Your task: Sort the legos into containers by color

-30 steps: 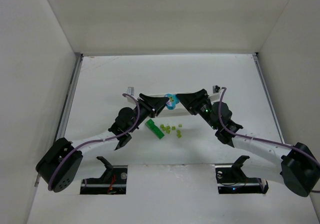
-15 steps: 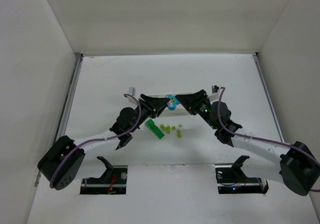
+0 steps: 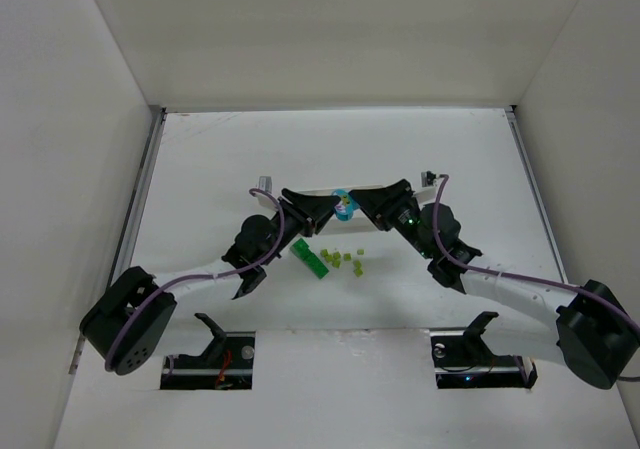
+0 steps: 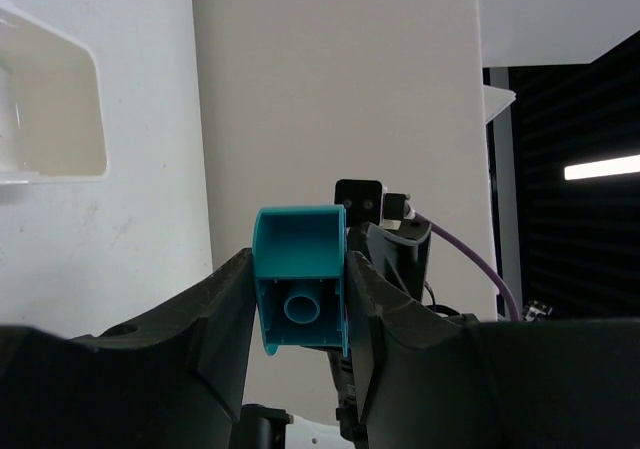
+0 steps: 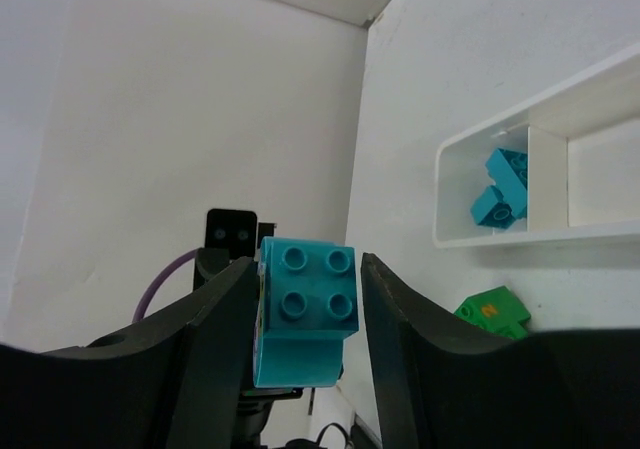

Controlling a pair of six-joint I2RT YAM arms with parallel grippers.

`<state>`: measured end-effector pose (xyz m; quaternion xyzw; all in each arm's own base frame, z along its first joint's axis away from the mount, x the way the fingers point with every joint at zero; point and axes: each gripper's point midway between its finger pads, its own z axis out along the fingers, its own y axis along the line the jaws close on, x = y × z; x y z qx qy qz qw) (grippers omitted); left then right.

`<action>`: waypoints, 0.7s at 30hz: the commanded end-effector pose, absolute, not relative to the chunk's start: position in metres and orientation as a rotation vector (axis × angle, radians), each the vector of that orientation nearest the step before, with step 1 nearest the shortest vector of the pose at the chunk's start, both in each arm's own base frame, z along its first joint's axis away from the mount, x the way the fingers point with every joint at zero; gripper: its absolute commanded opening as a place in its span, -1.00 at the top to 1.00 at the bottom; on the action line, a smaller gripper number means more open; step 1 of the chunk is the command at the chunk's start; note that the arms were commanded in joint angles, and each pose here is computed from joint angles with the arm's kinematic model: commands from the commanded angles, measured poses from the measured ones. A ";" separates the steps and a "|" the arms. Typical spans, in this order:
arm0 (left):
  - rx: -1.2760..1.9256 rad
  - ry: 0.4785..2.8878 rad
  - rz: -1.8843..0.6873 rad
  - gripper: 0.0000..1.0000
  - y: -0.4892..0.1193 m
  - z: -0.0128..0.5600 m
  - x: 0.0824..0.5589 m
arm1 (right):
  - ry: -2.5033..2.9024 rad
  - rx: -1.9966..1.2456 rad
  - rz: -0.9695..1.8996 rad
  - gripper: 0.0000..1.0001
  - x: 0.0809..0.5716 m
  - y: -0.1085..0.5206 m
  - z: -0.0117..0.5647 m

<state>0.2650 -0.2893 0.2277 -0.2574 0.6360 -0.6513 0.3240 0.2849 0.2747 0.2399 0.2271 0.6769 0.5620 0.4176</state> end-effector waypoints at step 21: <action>-0.640 1.575 -1.780 0.70 -0.286 0.249 0.263 | 1.521 0.558 1.523 0.35 0.278 0.271 0.288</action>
